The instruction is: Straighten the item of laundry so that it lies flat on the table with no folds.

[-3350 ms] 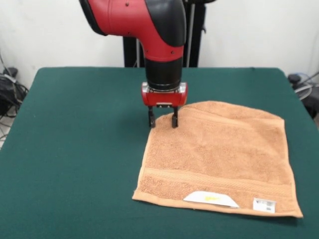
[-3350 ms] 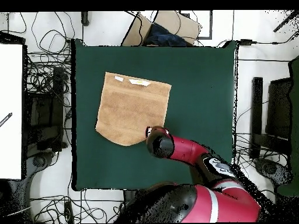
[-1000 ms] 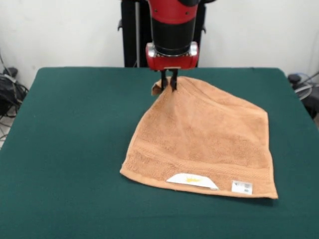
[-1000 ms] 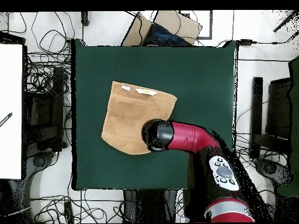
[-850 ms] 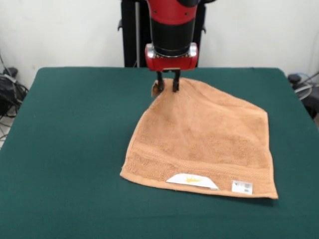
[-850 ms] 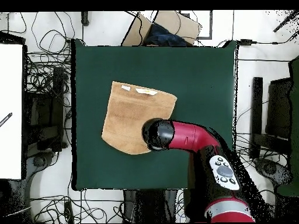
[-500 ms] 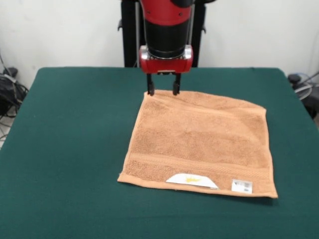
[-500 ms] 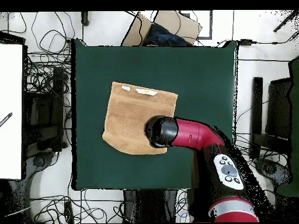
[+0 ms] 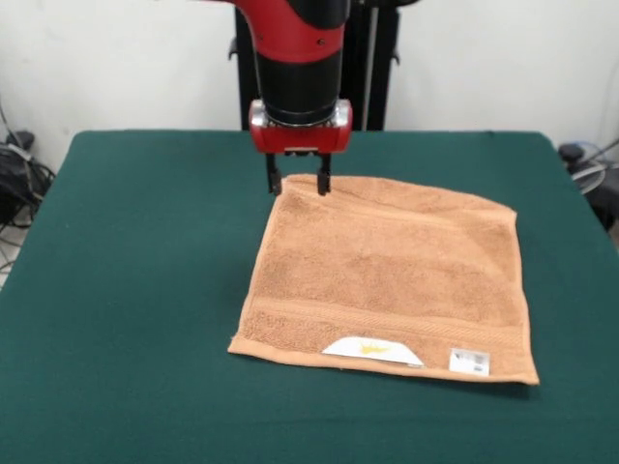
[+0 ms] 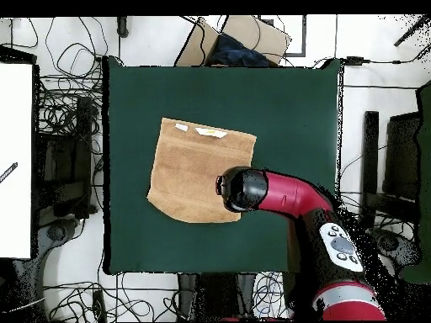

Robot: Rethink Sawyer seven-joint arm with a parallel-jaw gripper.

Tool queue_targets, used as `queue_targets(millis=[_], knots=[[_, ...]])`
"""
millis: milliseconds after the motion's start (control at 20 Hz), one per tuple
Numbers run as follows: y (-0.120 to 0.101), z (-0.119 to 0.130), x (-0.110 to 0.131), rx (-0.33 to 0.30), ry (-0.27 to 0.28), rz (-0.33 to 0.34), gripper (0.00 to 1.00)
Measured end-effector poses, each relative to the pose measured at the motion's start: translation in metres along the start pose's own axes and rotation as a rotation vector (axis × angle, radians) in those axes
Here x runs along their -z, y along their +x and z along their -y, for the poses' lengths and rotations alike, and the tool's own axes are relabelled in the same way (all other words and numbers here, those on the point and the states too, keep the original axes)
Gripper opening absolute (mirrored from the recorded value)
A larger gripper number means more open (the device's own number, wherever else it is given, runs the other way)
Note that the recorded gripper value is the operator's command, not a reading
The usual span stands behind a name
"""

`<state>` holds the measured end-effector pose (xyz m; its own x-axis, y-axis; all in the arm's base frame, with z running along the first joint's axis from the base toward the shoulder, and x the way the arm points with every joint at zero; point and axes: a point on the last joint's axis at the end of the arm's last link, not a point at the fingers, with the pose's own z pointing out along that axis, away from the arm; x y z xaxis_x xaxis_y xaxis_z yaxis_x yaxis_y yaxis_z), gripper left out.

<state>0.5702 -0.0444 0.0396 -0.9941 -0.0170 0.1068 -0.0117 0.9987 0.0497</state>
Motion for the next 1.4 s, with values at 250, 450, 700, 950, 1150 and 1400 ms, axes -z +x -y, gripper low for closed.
queue_targets(millis=[250,450,700,950,1150,1400], knots=[[-0.002,-0.007,0.008,0.014,0.011,0.012,1.0],[-0.002,-0.021,0.022,0.044,0.038,0.028,1.0],[-0.008,-0.046,0.047,0.093,0.082,0.067,1.0],[-0.011,-0.055,0.058,0.109,0.094,0.087,1.0],[-0.011,-0.055,0.058,0.106,0.093,0.092,1.0],[-0.012,-0.055,0.059,0.104,0.094,0.102,1.0]])
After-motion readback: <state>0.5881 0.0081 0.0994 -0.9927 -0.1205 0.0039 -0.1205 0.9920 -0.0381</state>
